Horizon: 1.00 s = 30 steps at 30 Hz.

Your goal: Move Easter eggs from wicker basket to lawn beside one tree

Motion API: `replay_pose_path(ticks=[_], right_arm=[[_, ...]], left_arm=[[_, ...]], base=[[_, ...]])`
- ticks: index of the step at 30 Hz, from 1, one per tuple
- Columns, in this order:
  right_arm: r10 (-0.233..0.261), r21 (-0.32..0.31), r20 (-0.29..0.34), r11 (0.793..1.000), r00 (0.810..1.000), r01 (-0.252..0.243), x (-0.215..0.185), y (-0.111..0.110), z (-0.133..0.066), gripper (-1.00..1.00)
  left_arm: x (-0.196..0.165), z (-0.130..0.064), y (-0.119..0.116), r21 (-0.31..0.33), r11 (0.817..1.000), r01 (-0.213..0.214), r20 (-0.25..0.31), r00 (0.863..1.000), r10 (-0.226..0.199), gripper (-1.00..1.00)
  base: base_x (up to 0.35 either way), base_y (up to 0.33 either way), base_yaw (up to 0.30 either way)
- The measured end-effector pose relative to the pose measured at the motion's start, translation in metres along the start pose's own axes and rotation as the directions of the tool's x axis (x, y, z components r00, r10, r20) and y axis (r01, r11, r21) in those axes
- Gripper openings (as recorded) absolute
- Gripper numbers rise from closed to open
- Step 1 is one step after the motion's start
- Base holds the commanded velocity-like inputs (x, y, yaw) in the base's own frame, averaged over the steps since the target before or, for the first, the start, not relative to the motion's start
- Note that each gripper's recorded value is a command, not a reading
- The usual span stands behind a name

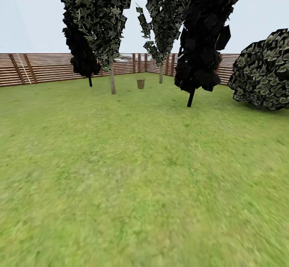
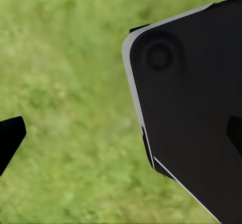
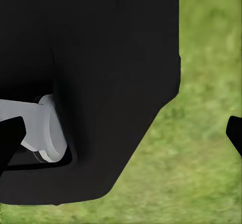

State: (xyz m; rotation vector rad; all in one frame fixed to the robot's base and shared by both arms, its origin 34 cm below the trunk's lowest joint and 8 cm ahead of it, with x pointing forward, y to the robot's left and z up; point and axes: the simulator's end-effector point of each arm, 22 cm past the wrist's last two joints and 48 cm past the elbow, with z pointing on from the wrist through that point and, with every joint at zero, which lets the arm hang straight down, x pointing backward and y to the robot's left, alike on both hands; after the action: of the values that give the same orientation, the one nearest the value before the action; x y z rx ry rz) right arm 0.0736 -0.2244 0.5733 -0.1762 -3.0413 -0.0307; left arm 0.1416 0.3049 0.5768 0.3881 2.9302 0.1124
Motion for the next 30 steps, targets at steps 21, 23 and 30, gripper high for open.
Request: replay_pose_path(ticks=[21,23,30], right_arm=[[0.000,0.000,0.000,1.000,1.000,0.000,-0.0002,0.0000,0.0000,1.00],[0.000,0.000,0.000,1.000,1.000,0.000,-0.0002,0.0000,0.0000,1.00],[0.000,0.000,0.000,1.000,1.000,0.000,0.0000,0.0000,0.0000,1.00]], left_arm=[[0.0001,0.0000,0.0002,0.000,1.000,0.001,0.000,1.000,-0.001,1.00],[0.0002,0.0000,0.0005,0.000,1.000,0.001,0.000,1.000,-0.001,1.00],[0.0003,0.0000,0.0009,0.000,1.000,0.001,0.000,1.000,-0.001,1.00]], base=[[0.340,0.000,0.000],[0.340,0.000,0.000],[0.340,0.000,0.000]])
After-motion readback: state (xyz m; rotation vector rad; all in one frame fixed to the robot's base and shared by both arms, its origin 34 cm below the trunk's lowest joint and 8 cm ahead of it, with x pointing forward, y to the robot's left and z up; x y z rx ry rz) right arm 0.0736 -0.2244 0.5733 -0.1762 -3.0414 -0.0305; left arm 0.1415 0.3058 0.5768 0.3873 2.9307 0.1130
